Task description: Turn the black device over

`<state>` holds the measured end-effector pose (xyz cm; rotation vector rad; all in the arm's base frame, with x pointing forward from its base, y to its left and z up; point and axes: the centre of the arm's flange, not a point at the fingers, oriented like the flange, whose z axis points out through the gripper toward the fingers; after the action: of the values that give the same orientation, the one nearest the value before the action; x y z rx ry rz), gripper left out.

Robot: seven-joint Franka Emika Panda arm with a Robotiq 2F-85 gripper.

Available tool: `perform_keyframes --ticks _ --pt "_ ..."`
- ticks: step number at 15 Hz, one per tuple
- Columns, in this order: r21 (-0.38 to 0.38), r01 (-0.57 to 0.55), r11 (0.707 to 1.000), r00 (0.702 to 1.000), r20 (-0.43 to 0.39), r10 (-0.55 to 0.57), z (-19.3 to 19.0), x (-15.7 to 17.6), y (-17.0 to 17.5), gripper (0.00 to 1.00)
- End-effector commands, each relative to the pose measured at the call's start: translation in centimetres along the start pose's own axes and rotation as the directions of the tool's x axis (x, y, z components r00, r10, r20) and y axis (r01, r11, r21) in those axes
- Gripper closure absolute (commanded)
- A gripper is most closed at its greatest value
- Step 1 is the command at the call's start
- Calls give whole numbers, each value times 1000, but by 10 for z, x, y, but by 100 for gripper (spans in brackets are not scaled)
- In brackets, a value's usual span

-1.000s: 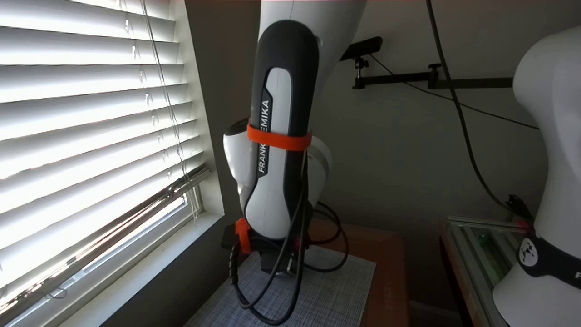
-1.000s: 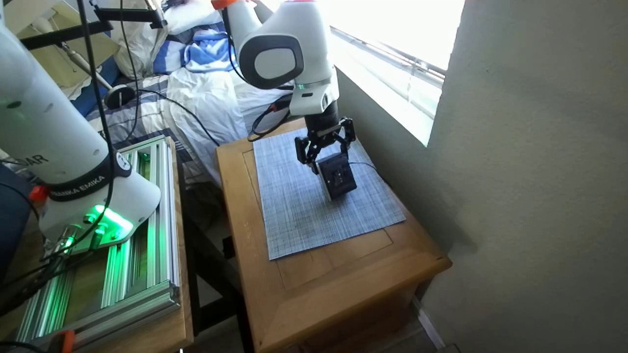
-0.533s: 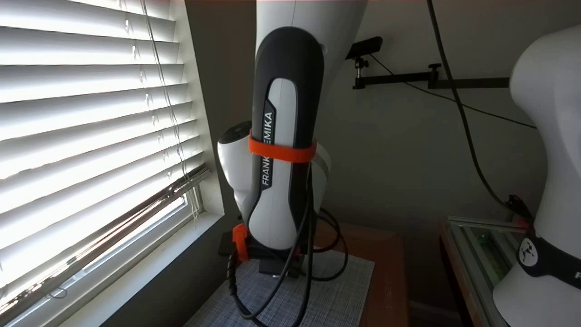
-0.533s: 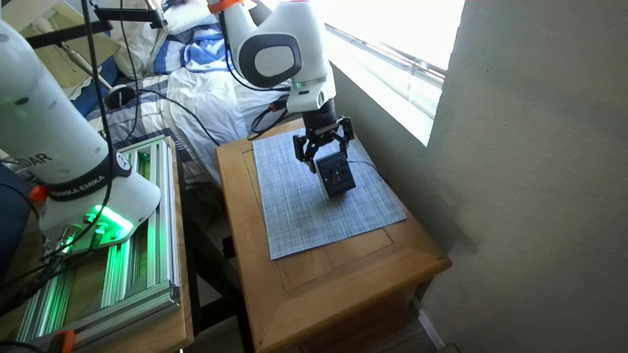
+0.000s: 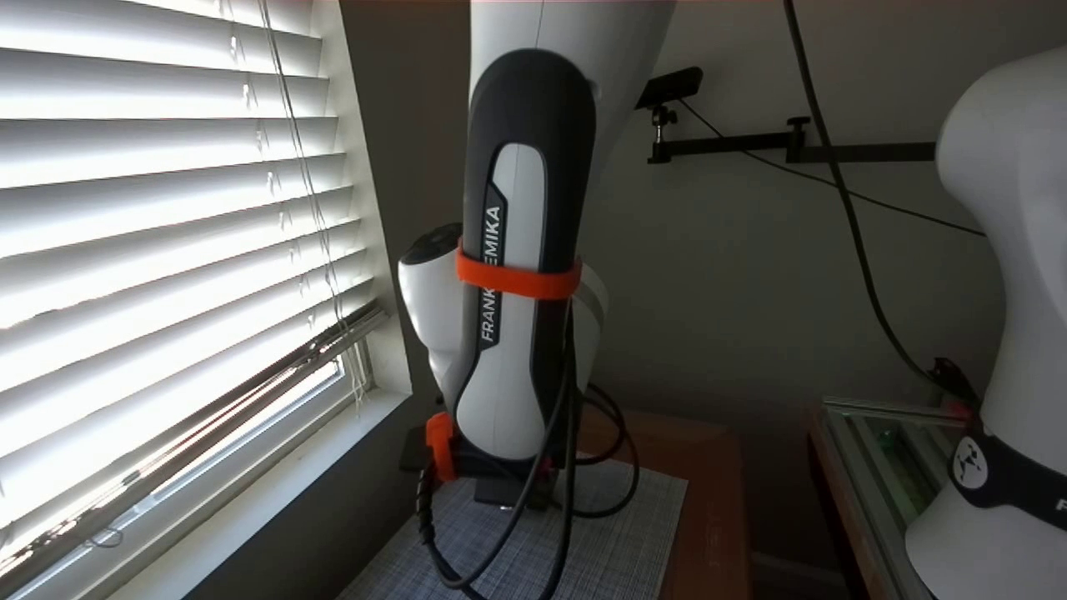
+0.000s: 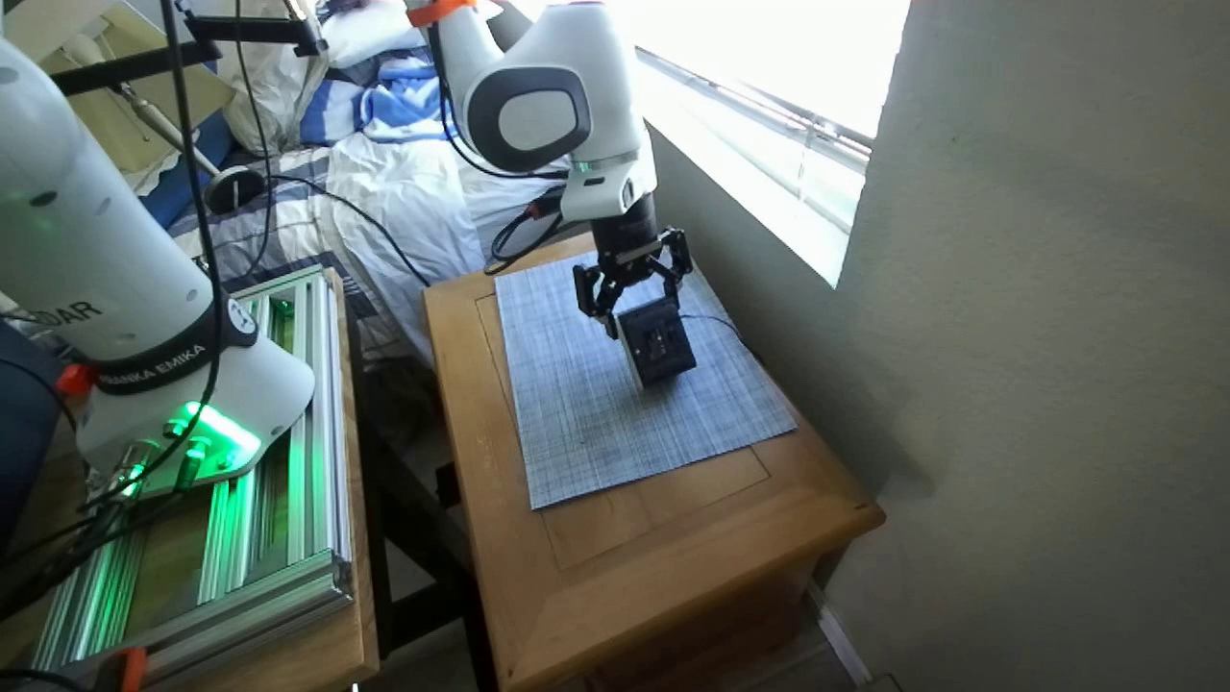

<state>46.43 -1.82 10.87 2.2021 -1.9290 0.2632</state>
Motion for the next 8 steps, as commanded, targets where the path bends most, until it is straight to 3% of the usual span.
perform_keyframes --ticks 1,4,8 --pt "75 16 997 999 36 -18 -16 -5 0 0" --pt "107 -26 994 997 81 17 -26 0 -5 0" --pt "93 -54 994 993 111 43 -28 6 -6 0"
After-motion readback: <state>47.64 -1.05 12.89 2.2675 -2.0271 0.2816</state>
